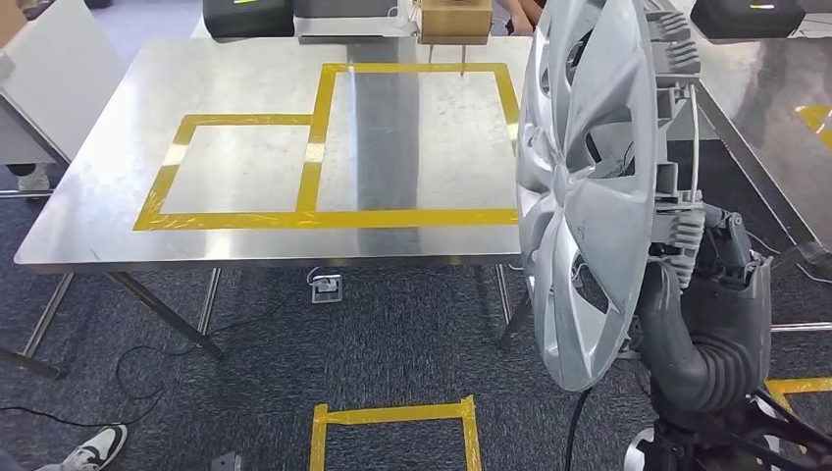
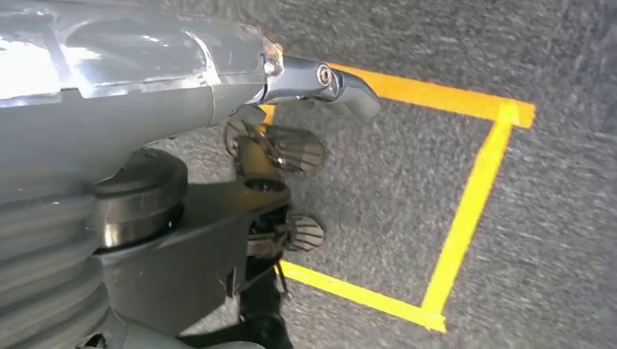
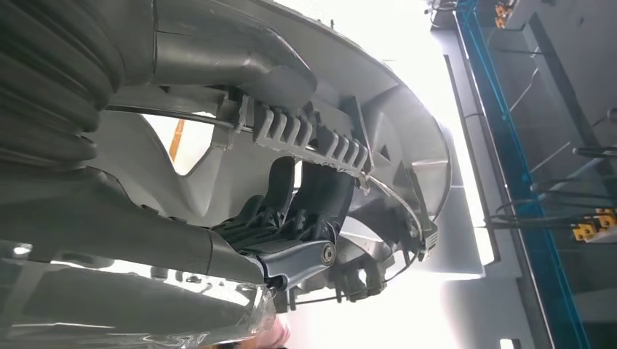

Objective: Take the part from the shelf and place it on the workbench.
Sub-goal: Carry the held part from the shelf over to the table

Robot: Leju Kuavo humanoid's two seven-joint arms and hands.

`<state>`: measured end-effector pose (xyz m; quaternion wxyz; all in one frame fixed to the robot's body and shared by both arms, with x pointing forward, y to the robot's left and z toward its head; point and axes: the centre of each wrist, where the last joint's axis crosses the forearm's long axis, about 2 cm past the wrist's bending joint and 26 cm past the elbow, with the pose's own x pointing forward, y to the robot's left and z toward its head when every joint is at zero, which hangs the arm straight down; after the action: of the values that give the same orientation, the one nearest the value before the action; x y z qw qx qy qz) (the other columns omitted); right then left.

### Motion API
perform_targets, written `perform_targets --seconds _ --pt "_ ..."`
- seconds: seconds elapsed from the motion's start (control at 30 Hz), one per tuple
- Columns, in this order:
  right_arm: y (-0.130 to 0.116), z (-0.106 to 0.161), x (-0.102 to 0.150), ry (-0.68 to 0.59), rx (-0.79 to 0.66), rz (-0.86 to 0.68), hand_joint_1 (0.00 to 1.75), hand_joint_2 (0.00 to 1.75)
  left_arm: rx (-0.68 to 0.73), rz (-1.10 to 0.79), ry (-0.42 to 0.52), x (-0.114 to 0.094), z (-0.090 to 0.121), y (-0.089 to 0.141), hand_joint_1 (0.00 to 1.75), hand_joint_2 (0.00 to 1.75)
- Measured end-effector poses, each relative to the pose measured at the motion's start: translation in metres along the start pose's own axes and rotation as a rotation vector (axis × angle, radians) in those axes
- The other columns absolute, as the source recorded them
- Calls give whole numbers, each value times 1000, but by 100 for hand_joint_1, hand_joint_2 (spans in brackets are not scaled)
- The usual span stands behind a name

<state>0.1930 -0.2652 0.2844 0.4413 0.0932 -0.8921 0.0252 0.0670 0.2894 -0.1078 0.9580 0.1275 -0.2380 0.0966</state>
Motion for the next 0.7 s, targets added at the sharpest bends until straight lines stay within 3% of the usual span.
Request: perform_targets --seconds 0.7 --pt "0 1 -1 13 -8 -8 175 175 3 0 5 -3 1 2 0 175"
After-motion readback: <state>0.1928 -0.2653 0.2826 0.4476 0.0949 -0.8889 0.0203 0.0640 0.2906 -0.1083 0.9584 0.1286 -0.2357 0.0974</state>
